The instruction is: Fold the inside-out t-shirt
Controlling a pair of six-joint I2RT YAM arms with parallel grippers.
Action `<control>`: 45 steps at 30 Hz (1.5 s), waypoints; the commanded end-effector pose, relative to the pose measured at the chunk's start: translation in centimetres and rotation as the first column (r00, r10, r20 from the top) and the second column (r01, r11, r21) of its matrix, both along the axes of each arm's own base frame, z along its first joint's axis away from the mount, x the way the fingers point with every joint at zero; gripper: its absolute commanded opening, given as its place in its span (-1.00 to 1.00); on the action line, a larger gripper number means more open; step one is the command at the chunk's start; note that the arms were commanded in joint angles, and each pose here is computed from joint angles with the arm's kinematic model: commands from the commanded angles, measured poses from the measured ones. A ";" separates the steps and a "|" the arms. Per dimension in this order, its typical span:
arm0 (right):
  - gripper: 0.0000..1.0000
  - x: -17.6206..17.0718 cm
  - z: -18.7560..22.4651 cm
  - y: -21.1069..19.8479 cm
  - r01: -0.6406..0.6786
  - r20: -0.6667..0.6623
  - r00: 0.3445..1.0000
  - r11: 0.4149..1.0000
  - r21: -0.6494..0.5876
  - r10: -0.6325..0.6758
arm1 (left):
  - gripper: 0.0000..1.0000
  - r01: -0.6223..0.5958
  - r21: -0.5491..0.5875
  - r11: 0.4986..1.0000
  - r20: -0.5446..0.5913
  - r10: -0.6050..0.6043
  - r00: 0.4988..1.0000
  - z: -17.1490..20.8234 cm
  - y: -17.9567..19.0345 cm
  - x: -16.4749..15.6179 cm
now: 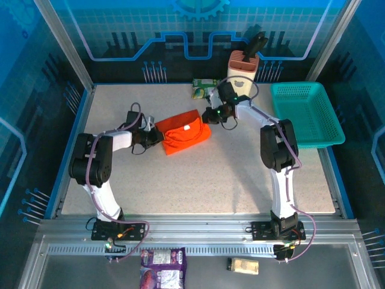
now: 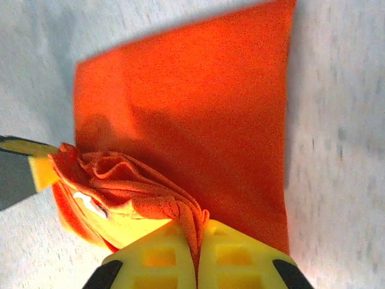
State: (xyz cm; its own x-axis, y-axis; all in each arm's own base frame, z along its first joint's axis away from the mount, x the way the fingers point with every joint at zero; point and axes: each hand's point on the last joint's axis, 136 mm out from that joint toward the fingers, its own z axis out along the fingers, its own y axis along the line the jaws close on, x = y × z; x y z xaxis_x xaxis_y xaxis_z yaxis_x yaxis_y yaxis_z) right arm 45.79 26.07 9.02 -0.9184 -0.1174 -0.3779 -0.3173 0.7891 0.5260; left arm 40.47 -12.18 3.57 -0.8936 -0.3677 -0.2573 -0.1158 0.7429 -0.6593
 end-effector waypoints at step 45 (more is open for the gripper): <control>-1.00 -5.3 -1.0 -5.5 0.130 -0.097 0.987 0.991 0.012 -0.128 | -1.00 0.172 0.008 0.985 -0.050 -0.171 0.984 0.8 -6.7 0.3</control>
